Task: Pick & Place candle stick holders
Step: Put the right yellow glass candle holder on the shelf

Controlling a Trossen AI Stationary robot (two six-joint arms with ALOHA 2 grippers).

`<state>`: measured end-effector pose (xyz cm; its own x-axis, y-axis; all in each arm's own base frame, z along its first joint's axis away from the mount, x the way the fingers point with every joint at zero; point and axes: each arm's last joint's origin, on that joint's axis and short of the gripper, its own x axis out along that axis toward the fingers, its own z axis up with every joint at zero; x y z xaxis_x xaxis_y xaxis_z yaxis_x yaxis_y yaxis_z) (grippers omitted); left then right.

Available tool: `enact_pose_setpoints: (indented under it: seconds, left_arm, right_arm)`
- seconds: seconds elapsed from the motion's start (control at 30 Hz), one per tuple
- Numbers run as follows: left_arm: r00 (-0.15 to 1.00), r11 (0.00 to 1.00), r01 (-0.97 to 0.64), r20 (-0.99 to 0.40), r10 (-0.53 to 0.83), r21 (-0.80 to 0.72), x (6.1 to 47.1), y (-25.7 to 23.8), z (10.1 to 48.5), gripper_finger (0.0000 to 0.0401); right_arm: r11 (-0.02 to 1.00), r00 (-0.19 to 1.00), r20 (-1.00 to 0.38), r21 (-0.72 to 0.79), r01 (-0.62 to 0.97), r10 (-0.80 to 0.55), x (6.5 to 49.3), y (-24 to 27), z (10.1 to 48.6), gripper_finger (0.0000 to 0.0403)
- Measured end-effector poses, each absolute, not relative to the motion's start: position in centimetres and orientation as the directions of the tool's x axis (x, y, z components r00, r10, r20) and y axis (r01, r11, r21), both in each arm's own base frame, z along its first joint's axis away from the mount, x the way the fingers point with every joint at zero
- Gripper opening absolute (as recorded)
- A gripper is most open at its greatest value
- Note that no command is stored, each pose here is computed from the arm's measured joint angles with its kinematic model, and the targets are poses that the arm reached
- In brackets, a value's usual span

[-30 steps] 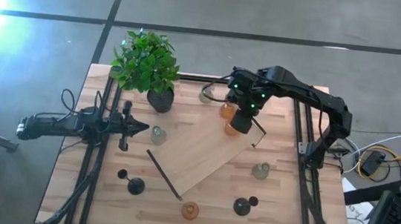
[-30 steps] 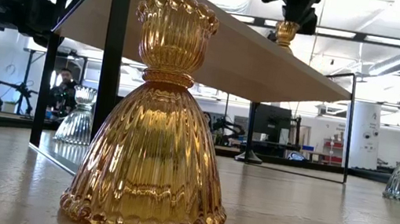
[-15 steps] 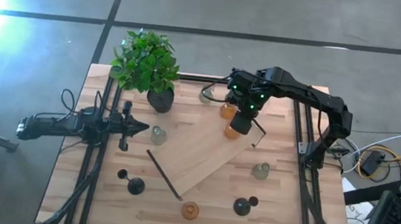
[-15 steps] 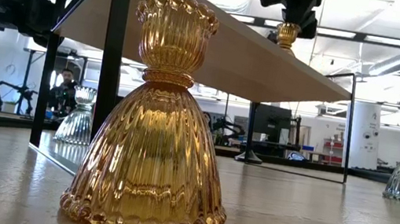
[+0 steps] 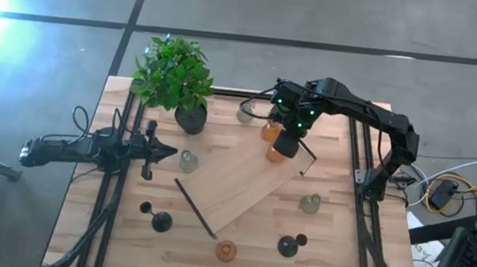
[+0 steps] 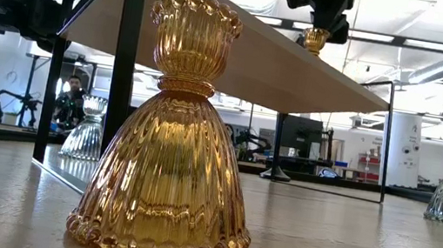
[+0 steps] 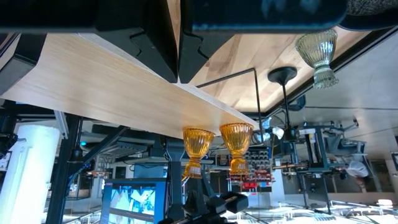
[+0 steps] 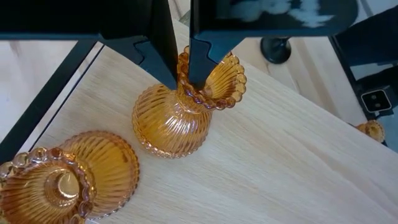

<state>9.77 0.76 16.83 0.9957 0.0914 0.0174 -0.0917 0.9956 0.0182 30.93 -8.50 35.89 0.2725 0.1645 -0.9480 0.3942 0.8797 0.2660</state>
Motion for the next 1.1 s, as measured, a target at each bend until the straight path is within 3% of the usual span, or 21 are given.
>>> enact_pose_setpoints:
  seconds: [0.3, 0.67, 1.1]
  left_arm:
    - [0.996, 0.996, -0.092, 0.017, 0.091, 0.018, 9.77, 0.76, 16.83, 0.0019]
    - [0.996, 0.996, -0.092, 0.017, 0.091, 0.018, 9.77, 0.76, 16.83, 0.0019]
    - [0.996, 0.996, -0.091, 0.018, 0.091, 0.018, 9.77, 0.76, 16.84, 0.0019]
  right_arm:
    - [0.888, 0.278, -0.947, 0.261, 0.38, 0.16, 31.0, -8.51, 35.87, 0.0016]
    - [0.898, 0.261, -0.96, 0.2, 0.392, 0.1, 31.08, -8.73, 35.76, 0.0081]
    - [0.902, 0.271, -0.957, 0.204, 0.38, 0.102, 31.02, -8.69, 35.94, 0.0114]
